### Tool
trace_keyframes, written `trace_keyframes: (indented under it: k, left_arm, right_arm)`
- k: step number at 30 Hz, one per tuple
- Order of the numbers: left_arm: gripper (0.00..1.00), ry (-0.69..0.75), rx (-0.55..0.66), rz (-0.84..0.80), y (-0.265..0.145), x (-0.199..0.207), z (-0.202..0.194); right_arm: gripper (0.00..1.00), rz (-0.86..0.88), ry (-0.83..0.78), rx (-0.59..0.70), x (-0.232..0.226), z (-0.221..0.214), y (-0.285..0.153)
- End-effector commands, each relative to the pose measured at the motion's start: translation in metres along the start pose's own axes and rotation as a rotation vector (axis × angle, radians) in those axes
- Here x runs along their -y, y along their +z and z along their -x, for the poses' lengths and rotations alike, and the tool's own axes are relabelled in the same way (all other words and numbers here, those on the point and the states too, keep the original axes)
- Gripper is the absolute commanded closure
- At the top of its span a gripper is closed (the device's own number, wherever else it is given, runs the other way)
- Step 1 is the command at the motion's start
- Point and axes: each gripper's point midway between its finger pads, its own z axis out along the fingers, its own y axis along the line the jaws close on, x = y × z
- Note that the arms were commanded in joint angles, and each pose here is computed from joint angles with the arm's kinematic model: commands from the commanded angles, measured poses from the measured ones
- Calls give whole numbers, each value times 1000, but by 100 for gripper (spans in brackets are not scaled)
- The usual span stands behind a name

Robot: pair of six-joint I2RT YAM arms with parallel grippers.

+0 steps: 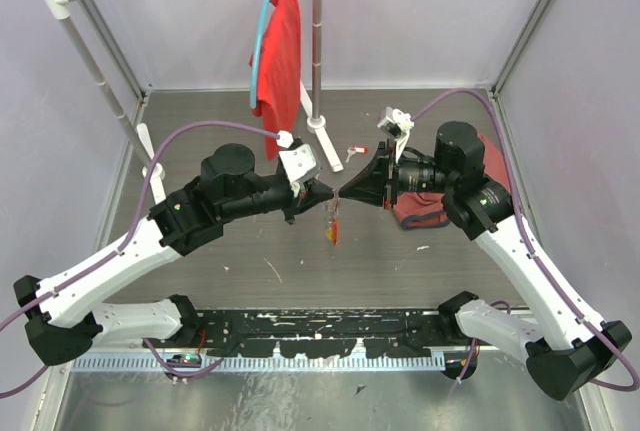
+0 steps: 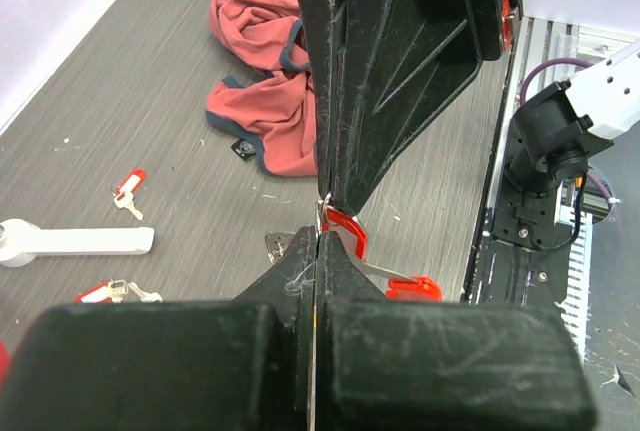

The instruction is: Put the keys on the keyring

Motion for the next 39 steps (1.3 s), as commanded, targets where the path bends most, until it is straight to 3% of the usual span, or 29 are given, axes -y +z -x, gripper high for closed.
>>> trace_keyframes:
  k: [1, 30, 39]
  left_arm:
    - [100, 12, 74, -1, -2, 1, 25]
    - [100, 24, 140, 40, -16, -3, 35]
    - [100, 19, 182, 2, -18, 4, 46]
  right_arm:
    - [99, 7, -62, 57, -9, 17, -3]
    - [99, -67, -31, 38, 7, 7, -2]
    - [85, -66, -31, 32, 9, 4, -1]
